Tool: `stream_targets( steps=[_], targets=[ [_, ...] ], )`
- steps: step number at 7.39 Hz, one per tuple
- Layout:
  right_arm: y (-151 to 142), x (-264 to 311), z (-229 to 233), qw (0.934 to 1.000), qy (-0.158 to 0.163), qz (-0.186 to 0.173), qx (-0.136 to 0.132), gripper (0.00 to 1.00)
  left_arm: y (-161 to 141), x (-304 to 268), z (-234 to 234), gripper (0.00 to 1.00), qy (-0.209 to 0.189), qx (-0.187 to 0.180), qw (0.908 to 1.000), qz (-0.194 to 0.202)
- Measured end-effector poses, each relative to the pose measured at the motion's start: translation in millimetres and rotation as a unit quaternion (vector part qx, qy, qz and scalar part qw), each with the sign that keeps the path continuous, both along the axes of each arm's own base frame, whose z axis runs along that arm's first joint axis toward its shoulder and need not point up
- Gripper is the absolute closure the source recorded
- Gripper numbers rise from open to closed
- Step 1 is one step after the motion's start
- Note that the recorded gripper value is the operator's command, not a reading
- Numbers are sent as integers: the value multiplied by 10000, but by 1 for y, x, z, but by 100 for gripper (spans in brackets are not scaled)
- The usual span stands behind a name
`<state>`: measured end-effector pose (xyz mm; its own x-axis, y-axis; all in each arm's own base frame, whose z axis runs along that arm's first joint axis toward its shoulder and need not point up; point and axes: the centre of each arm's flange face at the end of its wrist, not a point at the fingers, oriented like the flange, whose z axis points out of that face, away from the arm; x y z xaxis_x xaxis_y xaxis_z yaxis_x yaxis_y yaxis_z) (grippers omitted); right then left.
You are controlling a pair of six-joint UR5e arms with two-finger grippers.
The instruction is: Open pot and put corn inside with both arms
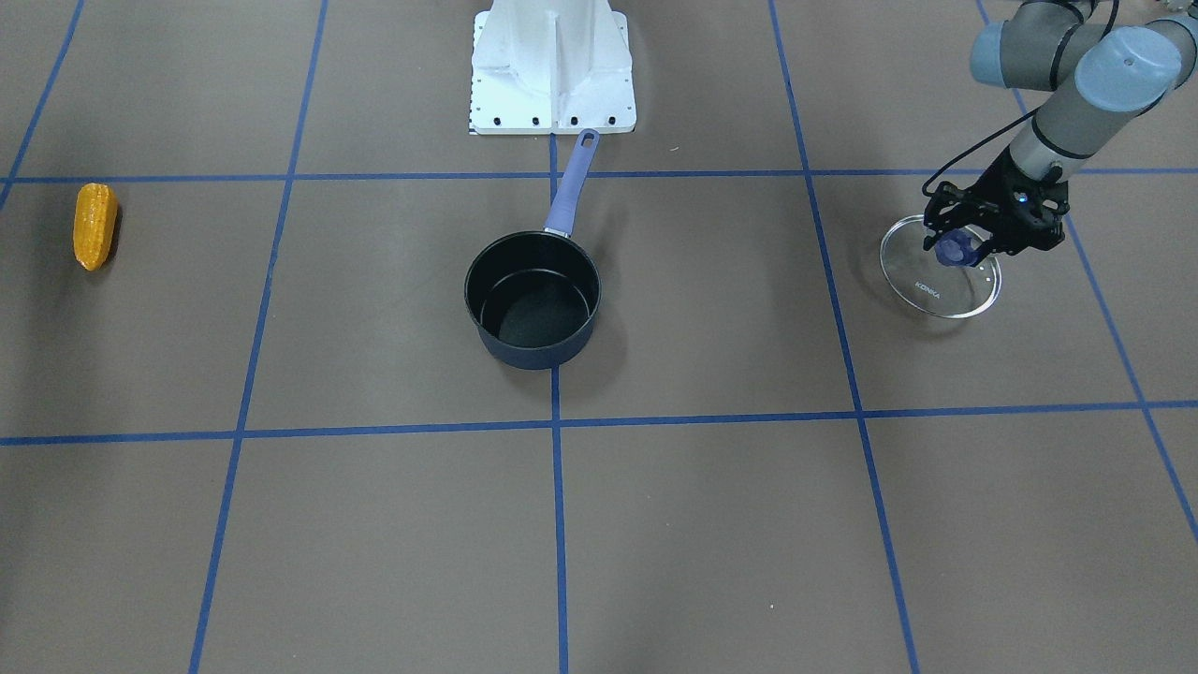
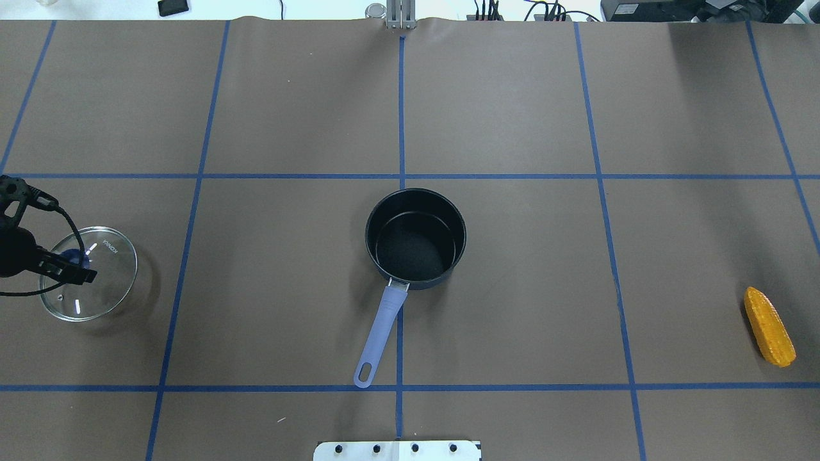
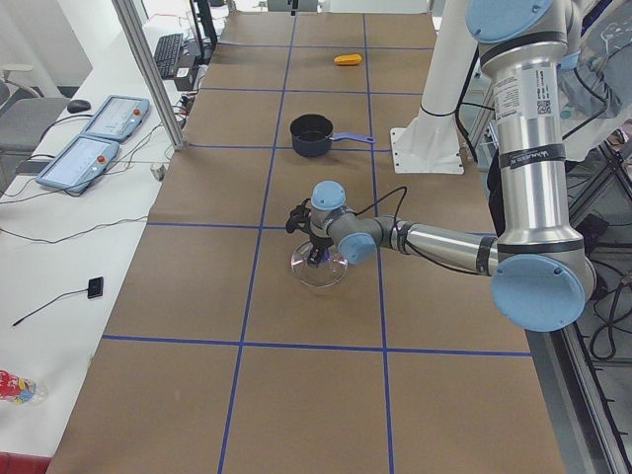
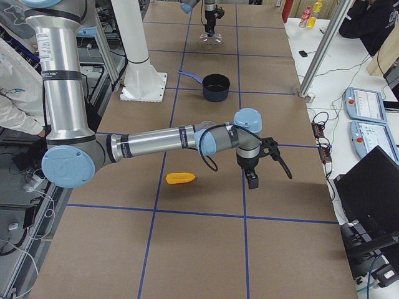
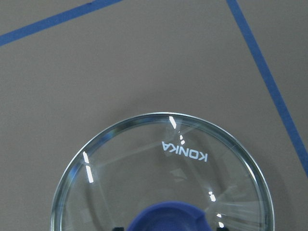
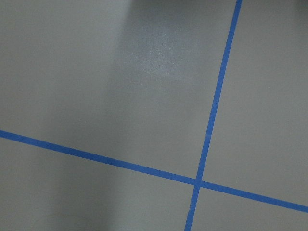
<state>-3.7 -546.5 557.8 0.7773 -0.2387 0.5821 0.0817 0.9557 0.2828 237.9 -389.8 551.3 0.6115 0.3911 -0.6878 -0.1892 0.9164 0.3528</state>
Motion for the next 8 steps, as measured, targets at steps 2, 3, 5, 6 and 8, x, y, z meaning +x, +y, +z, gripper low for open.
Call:
stream_targets(
  steps=[2,3,5,6,8],
  targets=[
    [0,0,0,10000,-3,3,-4,0,0,2,6,2,-52,0,10000,13],
    [0,0,0,10000,-3,4,-8,0,-1,3,8,2,-65,9,10000,22],
    [0,0,0,10000,-16,2,-3,0,-5,6,2,1,-17,68,10000,32],
    [0,-3,-2,10000,-35,-24,9,0,-11,0,-1,1,2,66,10000,-28],
    [0,-13,-5,10000,-78,-49,-29,0,-42,-51,0,1,-112,57,9998,-121]
  ],
)
